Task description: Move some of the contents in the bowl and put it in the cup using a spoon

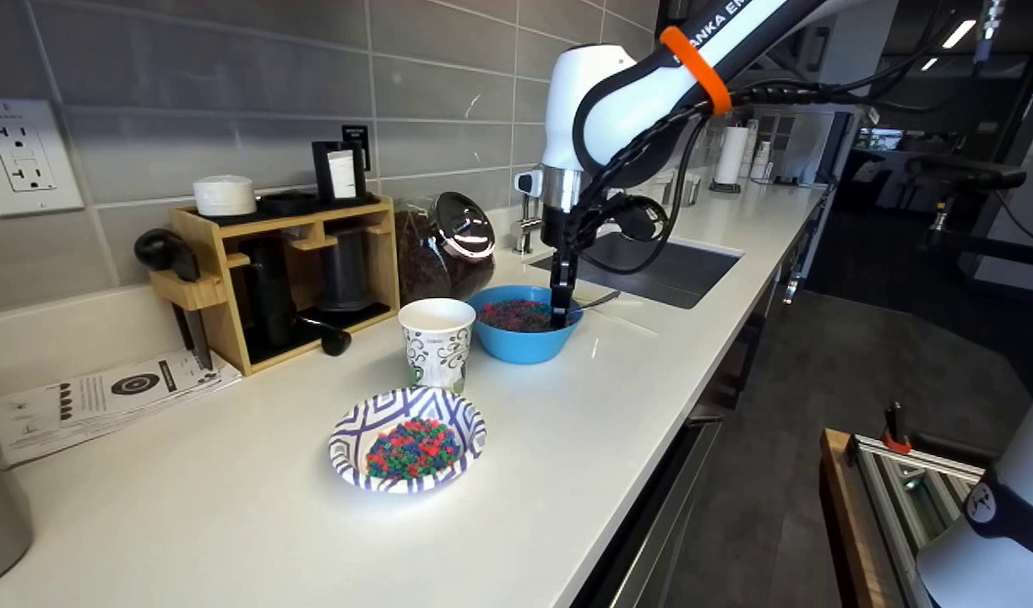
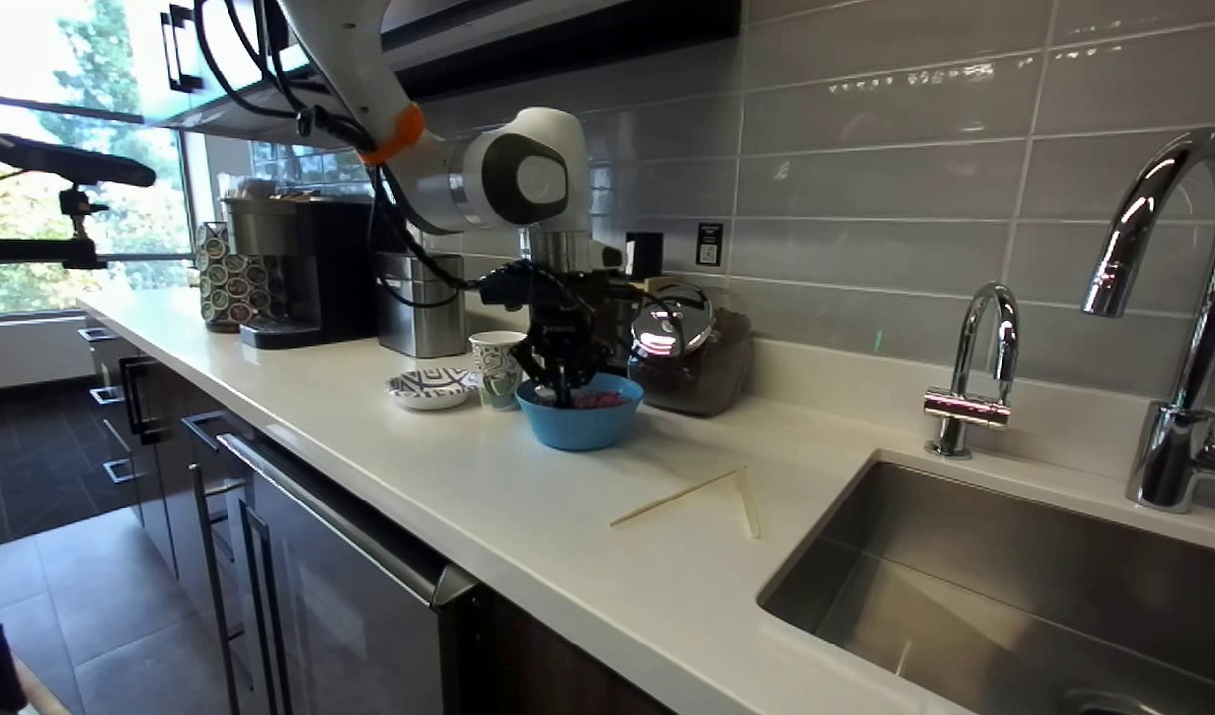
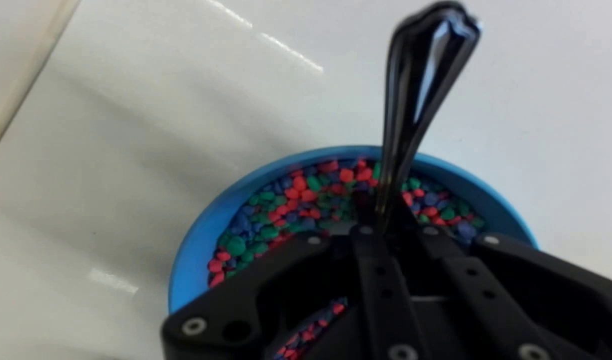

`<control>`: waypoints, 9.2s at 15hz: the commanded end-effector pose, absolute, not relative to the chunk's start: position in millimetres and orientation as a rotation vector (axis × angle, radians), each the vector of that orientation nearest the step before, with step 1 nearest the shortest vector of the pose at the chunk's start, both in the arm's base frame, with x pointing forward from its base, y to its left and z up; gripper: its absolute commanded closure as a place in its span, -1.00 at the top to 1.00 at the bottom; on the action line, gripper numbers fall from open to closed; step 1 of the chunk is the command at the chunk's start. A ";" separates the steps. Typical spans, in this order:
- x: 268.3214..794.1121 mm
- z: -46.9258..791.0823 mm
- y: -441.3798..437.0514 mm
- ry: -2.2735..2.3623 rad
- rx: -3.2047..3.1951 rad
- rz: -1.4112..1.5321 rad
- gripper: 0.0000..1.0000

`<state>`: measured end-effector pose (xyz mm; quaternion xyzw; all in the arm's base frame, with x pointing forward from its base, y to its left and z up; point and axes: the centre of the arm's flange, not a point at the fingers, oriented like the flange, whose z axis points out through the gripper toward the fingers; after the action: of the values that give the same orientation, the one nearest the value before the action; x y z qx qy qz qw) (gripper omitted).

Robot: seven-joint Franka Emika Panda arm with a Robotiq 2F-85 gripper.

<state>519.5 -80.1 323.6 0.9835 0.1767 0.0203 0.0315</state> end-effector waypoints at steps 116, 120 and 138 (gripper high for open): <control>562.9 439.7 102.2 0.888 2.653 -0.134 -0.95; 570.1 439.7 108.6 0.883 2.618 -0.187 -0.95; 588.6 437.7 139.6 0.917 2.473 -0.475 -0.95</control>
<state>578.7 130.9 433.7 0.9076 0.3298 -0.1449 0.2157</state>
